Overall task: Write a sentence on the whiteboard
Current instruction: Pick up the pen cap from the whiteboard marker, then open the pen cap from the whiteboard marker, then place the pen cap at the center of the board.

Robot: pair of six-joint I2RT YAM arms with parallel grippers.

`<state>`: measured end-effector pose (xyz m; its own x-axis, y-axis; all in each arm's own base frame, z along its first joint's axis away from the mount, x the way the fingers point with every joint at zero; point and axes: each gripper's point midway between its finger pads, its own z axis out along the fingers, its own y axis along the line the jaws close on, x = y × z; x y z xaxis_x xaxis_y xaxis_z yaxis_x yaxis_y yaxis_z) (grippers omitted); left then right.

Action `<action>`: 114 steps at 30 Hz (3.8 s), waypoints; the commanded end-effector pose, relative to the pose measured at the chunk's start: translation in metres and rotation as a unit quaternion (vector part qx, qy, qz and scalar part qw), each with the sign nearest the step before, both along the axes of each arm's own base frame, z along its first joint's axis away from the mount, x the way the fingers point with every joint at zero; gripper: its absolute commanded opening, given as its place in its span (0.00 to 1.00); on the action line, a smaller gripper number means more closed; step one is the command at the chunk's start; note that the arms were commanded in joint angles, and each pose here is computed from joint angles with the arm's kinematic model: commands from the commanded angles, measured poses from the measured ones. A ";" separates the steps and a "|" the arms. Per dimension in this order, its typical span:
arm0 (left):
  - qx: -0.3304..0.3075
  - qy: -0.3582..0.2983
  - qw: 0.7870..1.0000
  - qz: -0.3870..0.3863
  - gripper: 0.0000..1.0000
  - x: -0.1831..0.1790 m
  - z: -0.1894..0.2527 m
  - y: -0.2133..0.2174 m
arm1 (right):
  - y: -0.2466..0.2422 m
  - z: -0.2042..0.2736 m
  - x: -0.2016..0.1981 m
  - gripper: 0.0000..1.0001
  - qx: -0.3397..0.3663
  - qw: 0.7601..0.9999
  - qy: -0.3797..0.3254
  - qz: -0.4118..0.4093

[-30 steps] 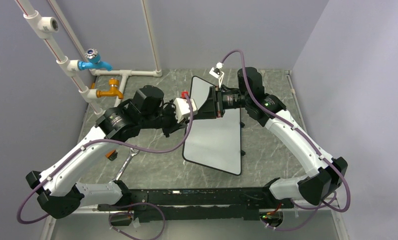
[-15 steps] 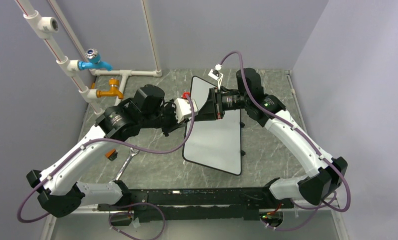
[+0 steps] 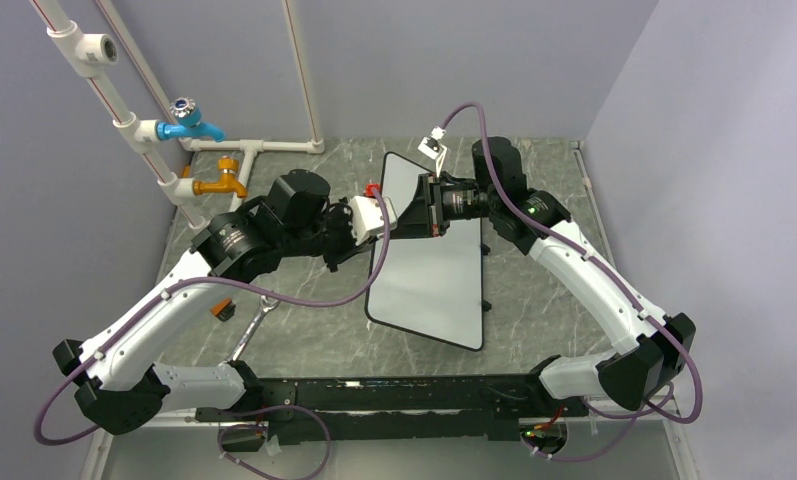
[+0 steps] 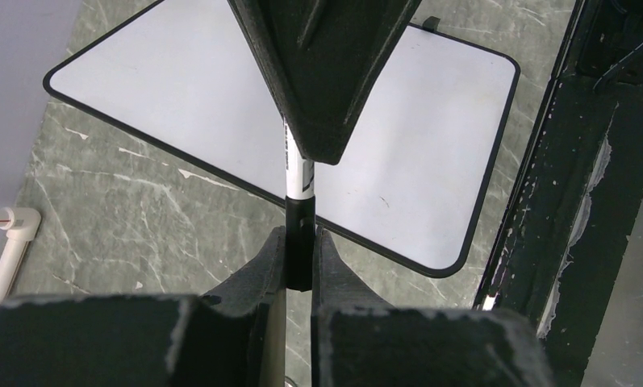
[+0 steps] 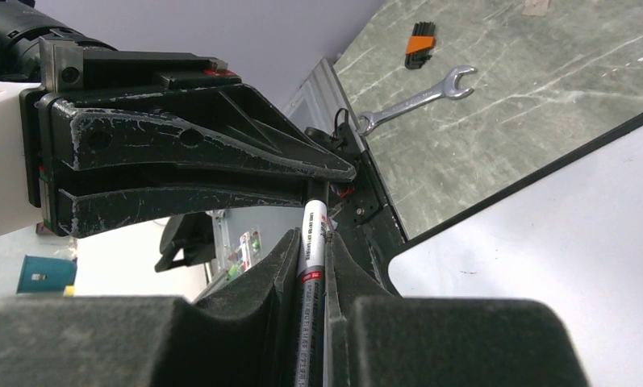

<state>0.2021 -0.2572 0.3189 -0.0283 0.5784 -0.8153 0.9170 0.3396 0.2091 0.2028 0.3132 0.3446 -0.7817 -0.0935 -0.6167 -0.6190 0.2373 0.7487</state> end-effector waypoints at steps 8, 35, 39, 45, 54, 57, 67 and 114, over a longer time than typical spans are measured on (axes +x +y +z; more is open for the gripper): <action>-0.025 -0.002 1.000 -0.016 0.00 -0.007 0.011 -0.010 | 0.006 0.023 0.006 0.16 0.036 0.999 -0.031 -0.019; -0.021 -0.021 1.000 0.001 0.00 0.000 0.014 -0.008 | 0.007 0.009 -0.005 0.31 0.010 1.000 -0.022 0.015; -0.020 -0.023 1.000 0.001 0.00 0.001 0.017 -0.009 | 0.009 0.006 -0.008 0.31 0.006 1.000 -0.020 0.023; -0.021 -0.018 1.000 -0.002 0.00 0.001 0.015 -0.012 | 0.013 0.005 -0.007 0.29 0.005 1.000 -0.021 0.020; -0.022 -0.019 1.000 0.000 0.00 0.000 0.015 -0.010 | 0.016 0.006 -0.003 0.00 0.011 1.000 -0.022 0.005; -0.021 -0.020 1.000 0.007 0.00 0.001 0.015 -0.007 | 0.014 0.007 -0.001 0.00 0.010 1.000 -0.025 -0.008; -0.012 -0.024 0.999 0.028 0.00 -0.001 0.010 0.007 | -0.012 0.013 0.006 0.00 -0.010 0.998 -0.045 -0.051; -0.077 0.204 0.735 0.642 0.02 0.029 -0.229 0.162 | -0.084 0.001 0.023 0.00 0.004 0.986 -0.046 -0.158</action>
